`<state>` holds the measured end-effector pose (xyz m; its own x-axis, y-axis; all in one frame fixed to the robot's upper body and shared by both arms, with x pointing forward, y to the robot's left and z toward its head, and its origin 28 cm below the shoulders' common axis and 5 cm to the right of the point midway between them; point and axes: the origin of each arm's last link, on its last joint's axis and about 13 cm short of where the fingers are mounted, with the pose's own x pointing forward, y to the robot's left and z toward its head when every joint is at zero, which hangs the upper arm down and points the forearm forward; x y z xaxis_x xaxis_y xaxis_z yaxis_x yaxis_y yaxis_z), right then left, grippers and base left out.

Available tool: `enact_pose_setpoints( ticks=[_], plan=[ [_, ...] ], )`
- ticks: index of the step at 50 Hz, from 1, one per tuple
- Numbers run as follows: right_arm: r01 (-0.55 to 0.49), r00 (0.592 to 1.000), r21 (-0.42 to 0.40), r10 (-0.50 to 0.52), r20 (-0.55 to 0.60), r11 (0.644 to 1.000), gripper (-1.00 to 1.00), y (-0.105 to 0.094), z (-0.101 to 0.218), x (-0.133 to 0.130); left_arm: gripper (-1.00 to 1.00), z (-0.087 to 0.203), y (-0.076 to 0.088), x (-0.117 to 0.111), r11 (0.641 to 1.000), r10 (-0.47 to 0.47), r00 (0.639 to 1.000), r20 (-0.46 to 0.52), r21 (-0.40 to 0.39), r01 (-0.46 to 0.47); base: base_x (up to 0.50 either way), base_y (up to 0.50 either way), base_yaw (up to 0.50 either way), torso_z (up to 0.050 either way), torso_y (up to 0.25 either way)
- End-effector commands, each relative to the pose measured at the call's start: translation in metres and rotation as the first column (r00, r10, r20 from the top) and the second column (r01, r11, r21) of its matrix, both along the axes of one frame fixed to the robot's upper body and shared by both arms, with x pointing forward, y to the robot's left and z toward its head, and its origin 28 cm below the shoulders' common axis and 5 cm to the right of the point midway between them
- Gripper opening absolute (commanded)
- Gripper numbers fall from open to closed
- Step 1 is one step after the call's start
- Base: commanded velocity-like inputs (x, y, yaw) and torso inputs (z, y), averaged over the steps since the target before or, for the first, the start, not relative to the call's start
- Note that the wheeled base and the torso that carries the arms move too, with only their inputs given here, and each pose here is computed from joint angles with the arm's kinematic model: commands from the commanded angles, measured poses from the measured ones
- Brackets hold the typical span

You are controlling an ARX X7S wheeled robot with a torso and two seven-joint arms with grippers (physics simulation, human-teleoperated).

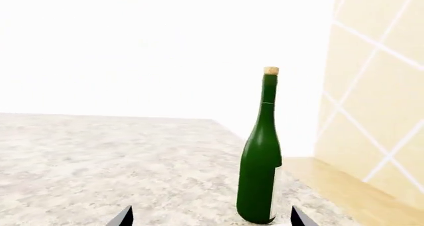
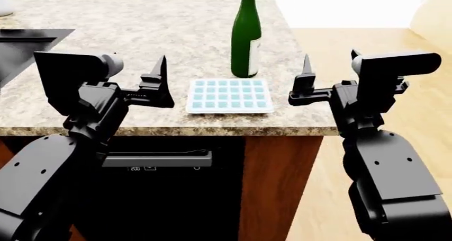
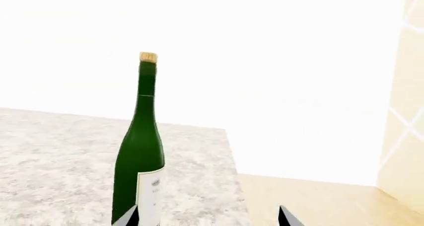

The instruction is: Pick the bottle and ice cube tray and place them in the sink. Then turn on the water.

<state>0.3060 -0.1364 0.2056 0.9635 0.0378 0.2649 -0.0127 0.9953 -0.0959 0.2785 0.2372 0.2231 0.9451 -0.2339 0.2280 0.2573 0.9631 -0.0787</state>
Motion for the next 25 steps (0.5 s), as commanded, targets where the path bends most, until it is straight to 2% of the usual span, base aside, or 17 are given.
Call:
enact_pose_setpoints(
  ticks=[1, 3, 10, 25],
  plan=[
    [-0.007, 1.0, -0.004, 0.007, -0.002, 1.0, 1.0, 0.0011, -0.0024, 0.0, 1.0, -0.001, 0.0005, -0.0009, 1.0, 0.0, 1.0, -0.001, -0.001, 0.0, 0.0, -0.5, 0.0, 0.0, 0.0],
    [-0.009, 1.0, -0.008, 0.009, -0.003, 1.0, 1.0, 0.0015, -0.0027, 0.0, 1.0, -0.0011, 0.0004, -0.001, 1.0, 0.0, 1.0, -0.001, -0.001, 0.0, 0.0, -0.5, 0.0, 0.0, 0.0],
    [-0.026, 1.0, -0.025, 0.026, -0.009, 0.999, 1.0, 0.0045, -0.0032, -0.0001, 1.0, -0.0004, 0.0012, -0.0009, 1.0, 0.0, 1.0, 0.003, 0.001, 0.0, 0.04, 0.0, 0.0, 0.0, 0.0],
    [-0.037, 0.999, -0.021, 0.037, -0.013, 0.999, 1.0, 0.0067, -0.003, -0.0021, 1.0, 0.0014, 0.0037, -0.0039, 1.0, 0.01, 1.0, 0.011, -0.004, -0.009, 0.45, 0.0, 0.0, 0.0, 0.0]
  ],
)
